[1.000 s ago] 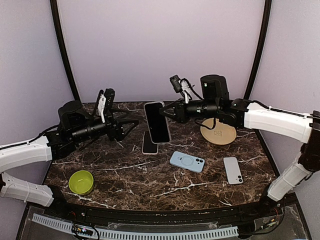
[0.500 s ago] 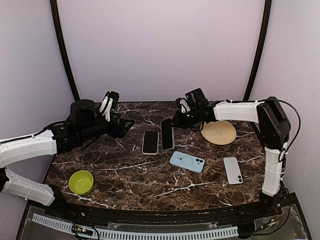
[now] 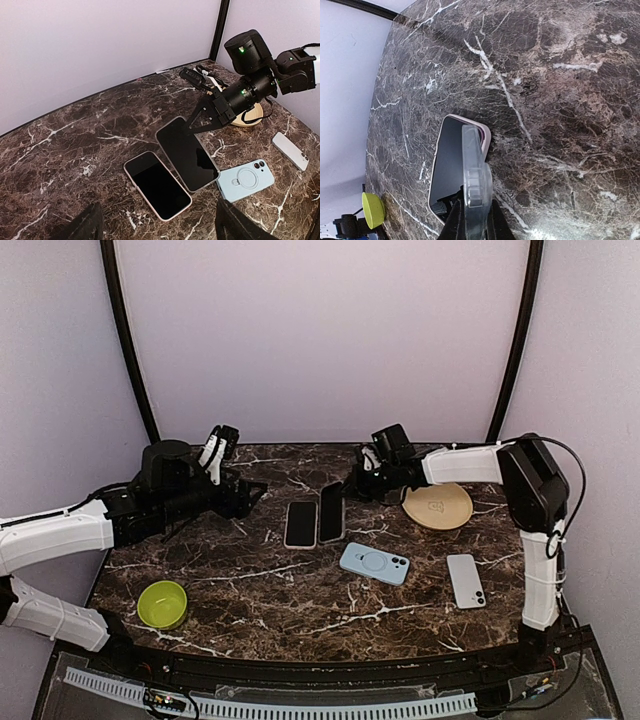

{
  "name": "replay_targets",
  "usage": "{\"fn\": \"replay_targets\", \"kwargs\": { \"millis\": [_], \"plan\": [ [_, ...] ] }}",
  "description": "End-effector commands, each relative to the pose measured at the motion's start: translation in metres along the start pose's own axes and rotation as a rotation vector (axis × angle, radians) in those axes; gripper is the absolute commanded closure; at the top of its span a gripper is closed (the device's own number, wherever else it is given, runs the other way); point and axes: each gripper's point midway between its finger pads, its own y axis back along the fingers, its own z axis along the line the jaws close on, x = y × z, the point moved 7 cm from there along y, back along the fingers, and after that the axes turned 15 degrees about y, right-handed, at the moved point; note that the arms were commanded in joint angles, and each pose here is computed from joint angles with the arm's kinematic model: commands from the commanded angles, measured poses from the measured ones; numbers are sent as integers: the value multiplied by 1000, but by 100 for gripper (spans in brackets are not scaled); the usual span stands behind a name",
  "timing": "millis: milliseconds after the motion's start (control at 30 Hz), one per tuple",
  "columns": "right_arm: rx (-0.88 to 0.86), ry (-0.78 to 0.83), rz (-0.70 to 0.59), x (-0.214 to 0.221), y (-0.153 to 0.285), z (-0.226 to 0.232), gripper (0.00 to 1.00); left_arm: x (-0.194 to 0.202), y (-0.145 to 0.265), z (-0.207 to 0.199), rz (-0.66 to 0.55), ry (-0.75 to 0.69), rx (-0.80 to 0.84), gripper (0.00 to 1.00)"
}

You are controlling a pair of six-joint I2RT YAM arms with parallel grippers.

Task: Put the phone into the phone case

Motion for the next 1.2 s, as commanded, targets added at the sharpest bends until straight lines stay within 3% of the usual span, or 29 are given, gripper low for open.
{"fn": "replay_targets", "kwargs": {
  "millis": [0,233,400,700,867,967,1033,1067,1167],
  "plan": [
    [-14,-27,-40,-5,-9,-13,94,-11,3,-2,-27,-9,-2,22],
    [49,-51,-15,4,-15,-30,76,-11,3,-2,-26,-11,-1,21],
    [81,-61,6,12,-18,-37,68,-11,3,-2,-24,-11,-1,22],
    [131,-46,9,12,-11,-38,64,-10,2,-2,-19,-13,1,22],
    [301,69,17,1,19,-22,58,-9,2,-2,-16,-15,4,22],
    [413,174,64,2,40,-12,42,-9,1,-3,-11,-19,7,21],
    [452,244,111,9,52,-6,10,-9,1,-2,-10,-21,5,21],
    [455,267,151,16,55,-5,2,-9,1,-3,-10,-21,6,21],
    [449,353,273,41,58,2,2,-8,0,-3,-8,-20,6,21]
  ]
}}
